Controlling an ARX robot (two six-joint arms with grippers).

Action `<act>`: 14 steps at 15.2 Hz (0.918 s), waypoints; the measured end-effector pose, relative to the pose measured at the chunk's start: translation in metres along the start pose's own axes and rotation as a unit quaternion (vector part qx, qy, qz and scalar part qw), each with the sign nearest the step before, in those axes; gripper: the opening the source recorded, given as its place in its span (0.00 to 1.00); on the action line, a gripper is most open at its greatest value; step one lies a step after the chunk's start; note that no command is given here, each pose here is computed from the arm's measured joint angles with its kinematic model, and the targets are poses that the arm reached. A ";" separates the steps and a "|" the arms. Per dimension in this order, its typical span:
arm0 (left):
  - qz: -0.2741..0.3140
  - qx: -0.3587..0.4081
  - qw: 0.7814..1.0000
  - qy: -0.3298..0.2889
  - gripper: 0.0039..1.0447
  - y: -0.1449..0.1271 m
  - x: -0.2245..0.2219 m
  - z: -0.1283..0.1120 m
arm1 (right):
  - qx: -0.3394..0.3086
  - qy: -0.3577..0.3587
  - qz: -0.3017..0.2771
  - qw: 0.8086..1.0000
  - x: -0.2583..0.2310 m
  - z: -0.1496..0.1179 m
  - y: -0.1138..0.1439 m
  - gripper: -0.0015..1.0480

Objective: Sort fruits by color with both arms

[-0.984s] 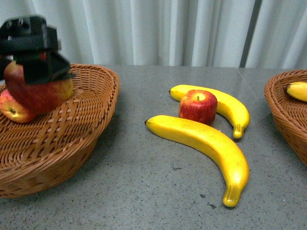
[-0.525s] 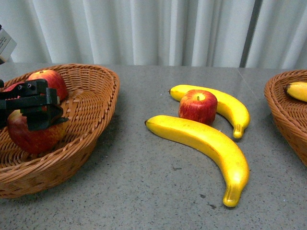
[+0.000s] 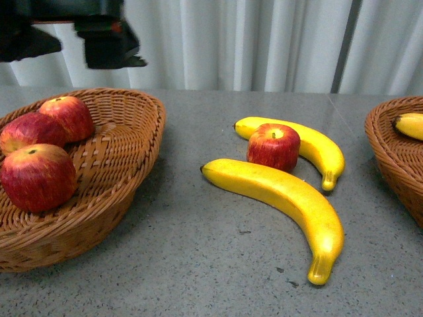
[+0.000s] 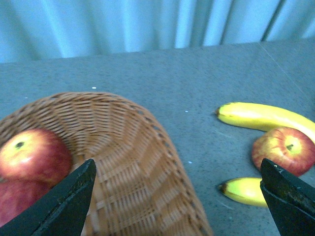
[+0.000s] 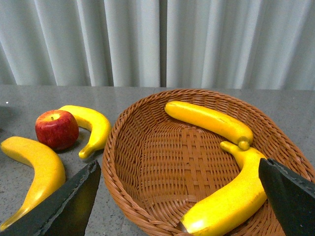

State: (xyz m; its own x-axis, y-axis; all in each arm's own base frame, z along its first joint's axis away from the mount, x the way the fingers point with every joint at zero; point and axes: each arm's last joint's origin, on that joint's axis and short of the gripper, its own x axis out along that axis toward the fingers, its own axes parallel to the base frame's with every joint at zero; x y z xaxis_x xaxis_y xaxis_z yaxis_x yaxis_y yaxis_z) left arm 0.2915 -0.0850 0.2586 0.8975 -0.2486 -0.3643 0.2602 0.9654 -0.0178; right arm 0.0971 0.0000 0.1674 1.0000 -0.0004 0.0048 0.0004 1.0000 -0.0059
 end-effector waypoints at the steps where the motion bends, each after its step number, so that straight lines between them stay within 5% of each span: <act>1: -0.024 0.014 1.000 0.010 0.94 -0.011 0.020 0.007 | 0.000 0.000 0.000 1.000 0.000 0.000 0.000 0.94; 8: -0.176 0.108 0.976 0.065 0.94 -0.107 0.130 0.007 | 0.000 0.000 0.000 1.000 0.000 0.000 0.000 0.94; 14: -0.207 0.157 0.960 0.099 0.94 -0.118 0.155 -0.028 | 0.000 0.000 0.000 1.000 0.000 0.000 0.000 0.94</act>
State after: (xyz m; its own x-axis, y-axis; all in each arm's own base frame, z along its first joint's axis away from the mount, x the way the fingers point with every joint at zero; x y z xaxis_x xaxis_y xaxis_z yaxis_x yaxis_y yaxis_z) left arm 0.3904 -0.2358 0.1781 0.6163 -0.5571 -0.5566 0.7033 0.7074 0.0708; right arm 0.0971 0.0000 0.1674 1.0000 -0.0004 0.0048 0.0004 1.0000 -0.0059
